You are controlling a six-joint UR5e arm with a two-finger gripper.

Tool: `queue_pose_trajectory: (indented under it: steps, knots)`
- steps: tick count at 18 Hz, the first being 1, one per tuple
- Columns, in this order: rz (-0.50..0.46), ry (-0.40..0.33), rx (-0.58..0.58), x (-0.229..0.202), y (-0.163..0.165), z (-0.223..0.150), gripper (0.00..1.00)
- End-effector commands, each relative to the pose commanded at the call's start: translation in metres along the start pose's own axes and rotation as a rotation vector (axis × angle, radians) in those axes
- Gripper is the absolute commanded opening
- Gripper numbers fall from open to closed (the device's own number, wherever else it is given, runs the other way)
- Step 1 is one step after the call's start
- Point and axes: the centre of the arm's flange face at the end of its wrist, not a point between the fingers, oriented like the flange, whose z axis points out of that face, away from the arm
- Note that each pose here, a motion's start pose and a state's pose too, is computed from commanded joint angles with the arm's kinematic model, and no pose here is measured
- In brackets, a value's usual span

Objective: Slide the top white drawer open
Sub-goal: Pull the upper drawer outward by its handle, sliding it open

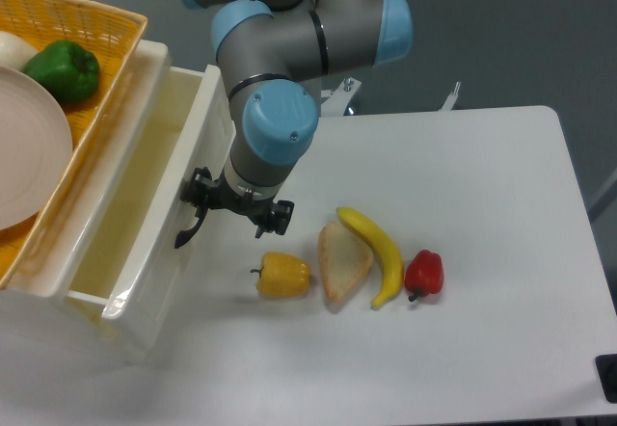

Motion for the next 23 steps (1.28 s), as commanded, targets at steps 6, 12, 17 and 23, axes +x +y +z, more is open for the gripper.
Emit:
queue_pose_trajectory:
  steps: [6, 12, 17, 23]
  knots:
    - [0.005, -0.015, 0.007, -0.015, 0.001, -0.009, 1.0]
    - [0.002, -0.016, 0.016, -0.036, 0.006, -0.014, 1.0]
    - [-0.003, -0.016, 0.019, -0.047, 0.003, -0.015, 1.0]
    - [-0.037, -0.017, 0.035, -0.069, 0.01, -0.024, 1.0]
